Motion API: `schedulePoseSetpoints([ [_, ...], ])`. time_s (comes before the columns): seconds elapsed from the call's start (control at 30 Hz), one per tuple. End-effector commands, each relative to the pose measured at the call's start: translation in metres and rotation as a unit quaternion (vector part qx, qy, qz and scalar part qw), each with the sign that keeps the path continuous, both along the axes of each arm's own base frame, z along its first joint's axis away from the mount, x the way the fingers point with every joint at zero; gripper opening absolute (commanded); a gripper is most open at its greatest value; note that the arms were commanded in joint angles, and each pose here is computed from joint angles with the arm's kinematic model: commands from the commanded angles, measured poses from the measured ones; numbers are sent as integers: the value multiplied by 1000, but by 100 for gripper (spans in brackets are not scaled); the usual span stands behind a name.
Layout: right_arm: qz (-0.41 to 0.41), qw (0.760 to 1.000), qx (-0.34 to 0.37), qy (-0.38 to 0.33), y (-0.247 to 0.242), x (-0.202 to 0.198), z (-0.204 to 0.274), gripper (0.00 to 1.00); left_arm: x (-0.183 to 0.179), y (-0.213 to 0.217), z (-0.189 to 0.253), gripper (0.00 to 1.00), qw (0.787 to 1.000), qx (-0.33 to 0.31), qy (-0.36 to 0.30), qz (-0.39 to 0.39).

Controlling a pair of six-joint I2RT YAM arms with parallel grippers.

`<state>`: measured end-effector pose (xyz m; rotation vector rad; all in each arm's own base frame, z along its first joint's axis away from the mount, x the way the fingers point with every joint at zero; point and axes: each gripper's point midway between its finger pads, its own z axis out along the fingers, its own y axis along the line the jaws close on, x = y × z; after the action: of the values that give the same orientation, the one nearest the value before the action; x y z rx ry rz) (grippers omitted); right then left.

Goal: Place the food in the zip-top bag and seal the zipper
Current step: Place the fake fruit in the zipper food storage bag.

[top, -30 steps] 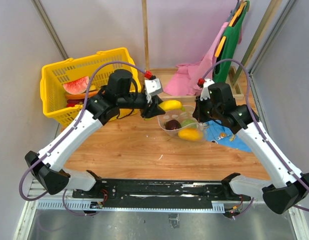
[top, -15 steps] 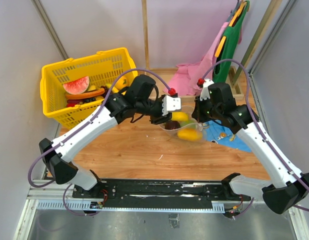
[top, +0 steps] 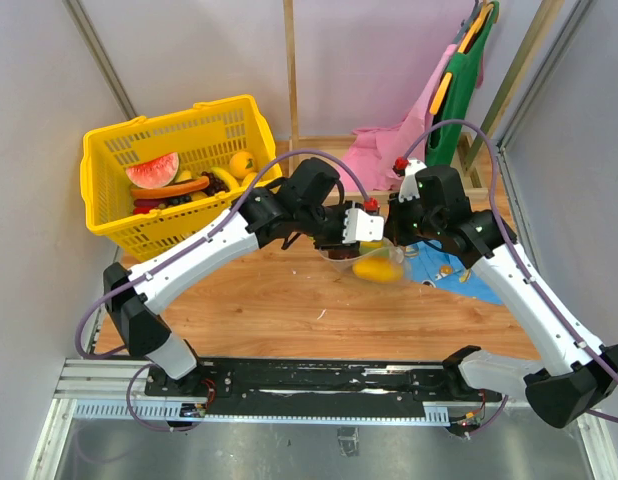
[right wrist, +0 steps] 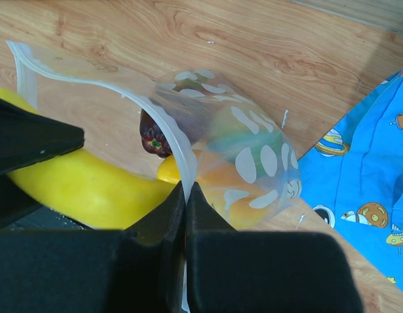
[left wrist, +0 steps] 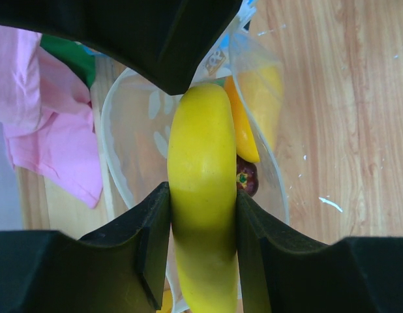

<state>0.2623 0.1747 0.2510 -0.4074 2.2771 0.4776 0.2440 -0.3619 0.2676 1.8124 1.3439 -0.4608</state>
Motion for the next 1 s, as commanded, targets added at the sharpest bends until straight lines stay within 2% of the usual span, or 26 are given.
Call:
schedulePoseSetpoints([
  [0.0, -4, 1000, 19, -8, 1, 6, 5, 1, 12, -8, 7, 4, 999, 0, -37, 4],
  [0.23, -2, 1000, 23, -6, 3, 5, 4, 1, 8, -19, -2, 12, 999, -5, -38, -18],
  [0.5, 1, 1000, 28, -5, 5, 5, 5, 1, 5, -27, -7, 14, 997, 8, -63, -35],
  [0.57, 2, 1000, 29, -4, 6, 5, 4, 1, 6, -29, -7, 18, 997, 8, -68, -36],
  [0.67, 3, 1000, 31, -3, 7, 4, 4, 1, 10, -29, -9, 30, 997, 9, -76, -28],
  [0.97, 2, 999, 32, -4, 6, 3, 5, 1, 29, -23, -30, 44, 995, 24, -96, 20],
])
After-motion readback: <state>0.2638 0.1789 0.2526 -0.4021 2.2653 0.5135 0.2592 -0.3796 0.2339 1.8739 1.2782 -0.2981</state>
